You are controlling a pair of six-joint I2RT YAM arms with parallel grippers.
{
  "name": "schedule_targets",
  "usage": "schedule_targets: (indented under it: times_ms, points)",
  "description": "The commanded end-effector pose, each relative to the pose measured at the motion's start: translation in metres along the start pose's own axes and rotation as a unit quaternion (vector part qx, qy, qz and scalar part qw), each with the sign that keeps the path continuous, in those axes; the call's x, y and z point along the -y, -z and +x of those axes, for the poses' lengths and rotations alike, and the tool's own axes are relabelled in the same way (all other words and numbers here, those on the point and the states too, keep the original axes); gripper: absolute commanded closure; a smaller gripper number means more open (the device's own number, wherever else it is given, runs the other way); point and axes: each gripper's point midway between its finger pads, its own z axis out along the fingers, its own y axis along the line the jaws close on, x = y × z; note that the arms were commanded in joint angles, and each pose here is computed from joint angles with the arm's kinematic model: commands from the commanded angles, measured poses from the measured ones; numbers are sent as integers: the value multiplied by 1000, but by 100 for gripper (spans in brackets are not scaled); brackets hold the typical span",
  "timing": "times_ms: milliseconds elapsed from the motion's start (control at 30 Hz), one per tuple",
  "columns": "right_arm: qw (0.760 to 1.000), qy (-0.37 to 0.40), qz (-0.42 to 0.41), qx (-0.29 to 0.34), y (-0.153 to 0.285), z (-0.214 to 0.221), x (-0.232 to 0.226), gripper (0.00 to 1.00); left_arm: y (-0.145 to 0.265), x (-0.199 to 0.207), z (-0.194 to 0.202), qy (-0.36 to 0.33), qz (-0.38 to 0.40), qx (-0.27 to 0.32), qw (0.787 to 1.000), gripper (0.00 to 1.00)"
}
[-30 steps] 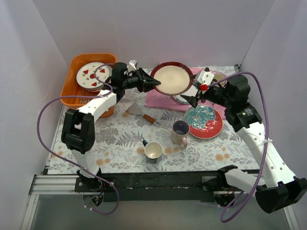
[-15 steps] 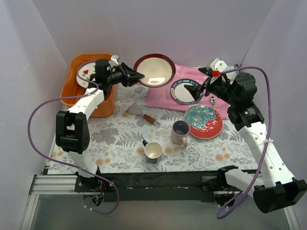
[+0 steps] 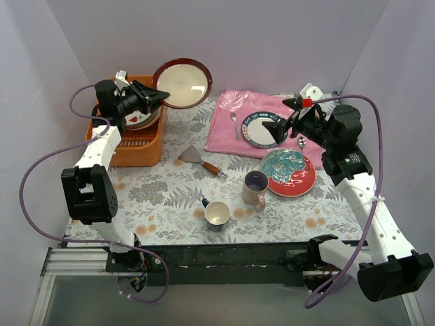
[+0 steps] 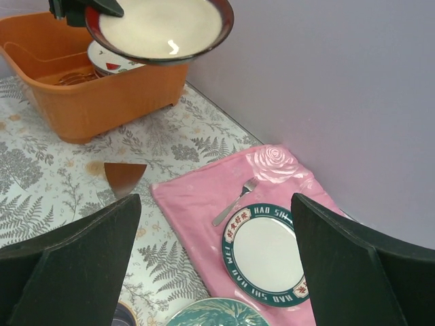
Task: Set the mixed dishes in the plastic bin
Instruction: Place the plate in the plastic bin.
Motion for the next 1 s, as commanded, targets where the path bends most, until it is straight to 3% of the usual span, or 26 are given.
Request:
schedule_targets:
  times_ms: [0, 400, 967]
  points:
    - [1000, -4, 15, 22, 0, -11, 7, 2, 41, 87, -25, -97, 87, 51, 990, 100]
    - [996, -62, 69, 3, 1, 7, 27, 1, 76, 67, -71, -100, 51, 126, 986, 100]
    - [988, -116, 102, -20, 3, 31, 49, 2, 105, 35, -114, -72, 11, 186, 980, 100]
